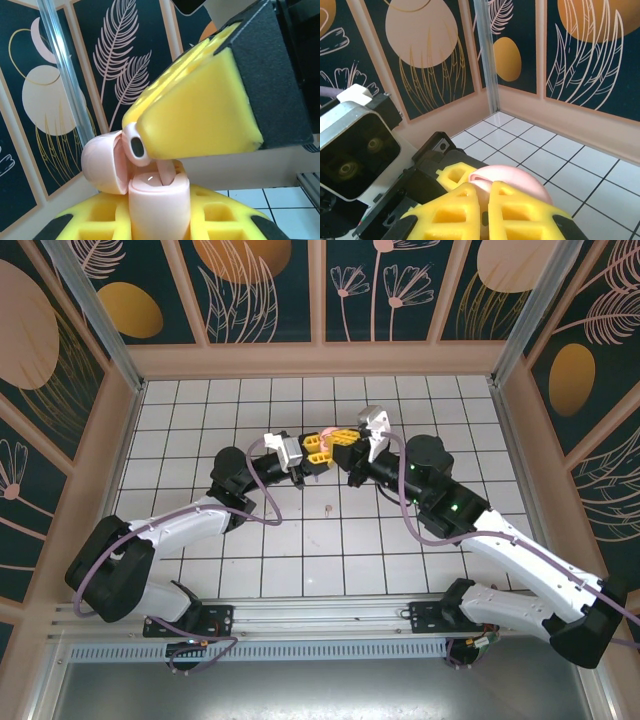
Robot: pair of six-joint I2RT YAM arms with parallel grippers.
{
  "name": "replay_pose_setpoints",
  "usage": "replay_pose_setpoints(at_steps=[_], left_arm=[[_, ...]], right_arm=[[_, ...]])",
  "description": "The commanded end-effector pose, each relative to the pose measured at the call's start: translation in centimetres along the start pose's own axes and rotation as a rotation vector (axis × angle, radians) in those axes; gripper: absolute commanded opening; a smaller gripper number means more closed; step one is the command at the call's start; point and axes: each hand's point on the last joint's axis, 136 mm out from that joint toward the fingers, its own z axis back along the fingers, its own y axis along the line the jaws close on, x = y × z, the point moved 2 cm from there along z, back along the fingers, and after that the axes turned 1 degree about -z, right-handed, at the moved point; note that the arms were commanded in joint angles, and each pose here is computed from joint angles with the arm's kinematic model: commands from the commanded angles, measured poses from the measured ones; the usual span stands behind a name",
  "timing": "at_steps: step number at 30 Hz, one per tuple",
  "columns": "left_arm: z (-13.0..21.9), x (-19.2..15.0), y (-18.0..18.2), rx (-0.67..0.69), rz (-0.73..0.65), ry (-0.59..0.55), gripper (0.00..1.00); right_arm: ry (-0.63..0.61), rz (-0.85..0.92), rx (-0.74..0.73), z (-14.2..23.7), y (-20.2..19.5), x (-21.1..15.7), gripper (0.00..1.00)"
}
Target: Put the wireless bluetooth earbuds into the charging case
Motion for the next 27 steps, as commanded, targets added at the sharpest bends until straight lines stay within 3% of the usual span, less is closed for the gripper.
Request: replay_pose_setpoints(at_steps=[1,12,21,27], left_arm=[[-0.4,3.6,0.7,0.03,-0.052,-0.084,0.0],[-0.1,2.4,1.8,0.12,-0.025,-0.072,0.0],[1.8,0.9,3.9,0.324,-0.056,-0.095,0.0],[3.6,0.4,4.6,0.437,-0.115,-0.087,0.0]], right_arm=[[0.087,0.03,-0.012,-0.4,-0.1,-2.5,0.13],[-0.032,-0.056,-0.1,0.6,-1.0,3.1,0.57],[-0.136,-0.214,-0.097,4.3,-0.7,8.6,0.66],[-0.027,-0.359,-0.249,4.6,-3.1,5.1,0.66]])
